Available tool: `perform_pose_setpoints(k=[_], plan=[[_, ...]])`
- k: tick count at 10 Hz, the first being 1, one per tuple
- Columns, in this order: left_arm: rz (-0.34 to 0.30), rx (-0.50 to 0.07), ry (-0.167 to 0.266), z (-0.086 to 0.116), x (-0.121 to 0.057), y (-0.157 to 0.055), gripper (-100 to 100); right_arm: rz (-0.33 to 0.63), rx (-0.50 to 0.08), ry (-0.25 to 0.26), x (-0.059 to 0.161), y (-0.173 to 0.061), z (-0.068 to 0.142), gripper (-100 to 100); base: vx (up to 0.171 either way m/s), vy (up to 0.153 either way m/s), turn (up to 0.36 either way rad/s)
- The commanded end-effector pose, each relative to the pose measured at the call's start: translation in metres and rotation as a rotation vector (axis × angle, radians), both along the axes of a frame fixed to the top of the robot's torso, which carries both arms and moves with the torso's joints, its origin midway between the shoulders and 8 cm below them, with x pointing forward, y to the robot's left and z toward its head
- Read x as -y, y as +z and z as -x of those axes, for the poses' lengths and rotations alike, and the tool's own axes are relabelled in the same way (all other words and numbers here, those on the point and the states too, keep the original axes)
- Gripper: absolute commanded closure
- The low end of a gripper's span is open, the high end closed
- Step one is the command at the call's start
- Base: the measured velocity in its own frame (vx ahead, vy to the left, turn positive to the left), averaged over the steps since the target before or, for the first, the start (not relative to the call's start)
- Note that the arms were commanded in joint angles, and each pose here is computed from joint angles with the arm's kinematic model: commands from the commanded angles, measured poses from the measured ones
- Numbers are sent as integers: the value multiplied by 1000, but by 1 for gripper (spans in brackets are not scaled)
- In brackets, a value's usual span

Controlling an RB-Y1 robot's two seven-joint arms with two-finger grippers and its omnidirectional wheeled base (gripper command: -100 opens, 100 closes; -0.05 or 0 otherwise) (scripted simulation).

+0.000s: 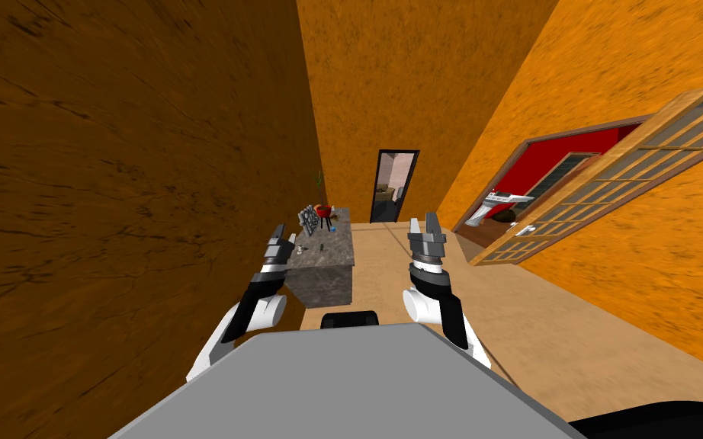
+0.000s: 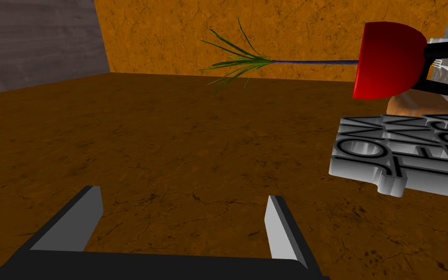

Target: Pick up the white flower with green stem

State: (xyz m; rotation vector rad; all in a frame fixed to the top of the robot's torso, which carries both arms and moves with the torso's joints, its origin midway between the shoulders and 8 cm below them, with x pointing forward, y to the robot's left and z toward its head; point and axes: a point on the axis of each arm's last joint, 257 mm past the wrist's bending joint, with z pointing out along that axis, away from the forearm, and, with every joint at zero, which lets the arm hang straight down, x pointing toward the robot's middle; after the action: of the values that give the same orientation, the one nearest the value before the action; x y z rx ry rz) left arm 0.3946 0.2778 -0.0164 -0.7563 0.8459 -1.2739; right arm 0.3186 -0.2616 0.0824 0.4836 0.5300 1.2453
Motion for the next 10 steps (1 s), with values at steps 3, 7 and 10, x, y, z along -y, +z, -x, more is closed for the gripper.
perform_pose_setpoints(k=[3,7,10], plan=[[9,-82,-11,-21,1,-18,-100,0,0,0,0,0,0,0,-27,13,2],[28,-168,-13,-38,1,-37,-100,0,0,0,0,0,0,0,-24,16,1],[40,-224,-11,-47,1,-50,-100,0,0,0,0,0,0,0,-23,16,0]])
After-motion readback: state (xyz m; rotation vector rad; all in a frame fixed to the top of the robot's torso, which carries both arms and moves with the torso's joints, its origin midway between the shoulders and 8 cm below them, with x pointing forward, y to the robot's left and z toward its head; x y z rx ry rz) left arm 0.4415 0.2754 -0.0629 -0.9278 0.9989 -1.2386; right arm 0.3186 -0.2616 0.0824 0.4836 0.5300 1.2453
